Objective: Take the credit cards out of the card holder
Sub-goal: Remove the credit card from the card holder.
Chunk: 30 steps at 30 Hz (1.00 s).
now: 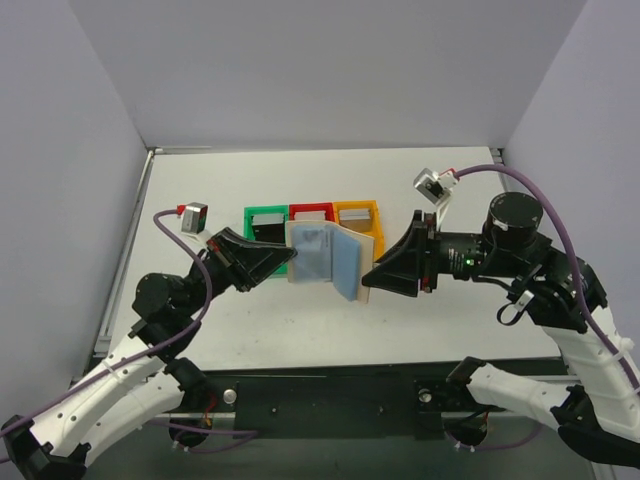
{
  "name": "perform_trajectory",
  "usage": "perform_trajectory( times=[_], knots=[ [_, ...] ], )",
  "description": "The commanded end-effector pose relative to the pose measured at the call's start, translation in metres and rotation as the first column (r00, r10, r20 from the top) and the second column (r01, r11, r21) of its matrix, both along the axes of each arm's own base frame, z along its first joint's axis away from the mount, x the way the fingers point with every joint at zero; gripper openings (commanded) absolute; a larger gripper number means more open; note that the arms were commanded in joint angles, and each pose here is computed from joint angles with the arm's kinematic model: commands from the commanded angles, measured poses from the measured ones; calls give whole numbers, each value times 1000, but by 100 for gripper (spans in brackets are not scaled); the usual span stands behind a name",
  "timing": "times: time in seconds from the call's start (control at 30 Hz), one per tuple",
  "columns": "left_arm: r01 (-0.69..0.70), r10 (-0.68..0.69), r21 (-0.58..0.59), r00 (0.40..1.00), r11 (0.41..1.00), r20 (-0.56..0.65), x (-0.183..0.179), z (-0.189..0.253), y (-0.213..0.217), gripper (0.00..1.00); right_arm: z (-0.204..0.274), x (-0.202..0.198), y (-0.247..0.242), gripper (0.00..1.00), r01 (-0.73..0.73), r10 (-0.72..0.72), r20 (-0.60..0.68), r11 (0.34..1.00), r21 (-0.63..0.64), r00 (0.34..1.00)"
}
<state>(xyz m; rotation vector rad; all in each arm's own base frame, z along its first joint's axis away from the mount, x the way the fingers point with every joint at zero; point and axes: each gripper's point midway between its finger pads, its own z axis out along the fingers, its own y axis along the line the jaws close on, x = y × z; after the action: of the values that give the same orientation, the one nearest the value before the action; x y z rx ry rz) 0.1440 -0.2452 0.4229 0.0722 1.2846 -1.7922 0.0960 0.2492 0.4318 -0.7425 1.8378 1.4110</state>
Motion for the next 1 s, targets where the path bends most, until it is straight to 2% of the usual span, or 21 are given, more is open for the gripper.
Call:
perform_trajectory(
  times=[0.0,0.27,0.33,0.37,0.47,0.57,0.67,0.7,0.73,0.77,0.97],
  knots=[
    [3,1,-85,999,996,53,-8,25,10,0,10,-2,1,35,-25,23,41,999,38,999],
    [17,-10,-110,998,994,64,-12,35,12,0,5,7,5,65,6,-6,21,1000,24,1000],
    [18,-11,-109,998,994,68,-12,38,12,0,4,9,7,75,9,-9,11,1000,26,1000],
    [14,-7,-101,998,995,68,-11,39,11,0,5,11,8,76,8,-8,10,1000,30,1000],
    [-2,4,-37,998,999,64,-5,35,4,0,5,17,12,79,22,-22,-2,999,32,1000],
    [-36,33,80,999,996,34,5,30,-4,0,-1,28,15,80,66,-66,-8,998,14,998],
    [-102,91,180,994,978,68,12,34,-5,0,-15,42,16,80,121,-122,-21,992,-27,992],
    [-111,105,231,994,967,40,18,23,-7,0,-20,48,15,80,149,-150,-21,988,-42,989],
    [-154,140,250,987,956,73,21,30,-4,0,-25,52,15,80,167,-169,-30,984,-60,985],
    [-155,152,327,988,932,32,26,12,-7,0,-31,58,14,80,196,-199,-28,977,-78,980],
    [-261,260,548,962,795,80,42,-10,-4,0,-42,82,-1,80,323,-327,-19,939,-117,945]
  ],
)
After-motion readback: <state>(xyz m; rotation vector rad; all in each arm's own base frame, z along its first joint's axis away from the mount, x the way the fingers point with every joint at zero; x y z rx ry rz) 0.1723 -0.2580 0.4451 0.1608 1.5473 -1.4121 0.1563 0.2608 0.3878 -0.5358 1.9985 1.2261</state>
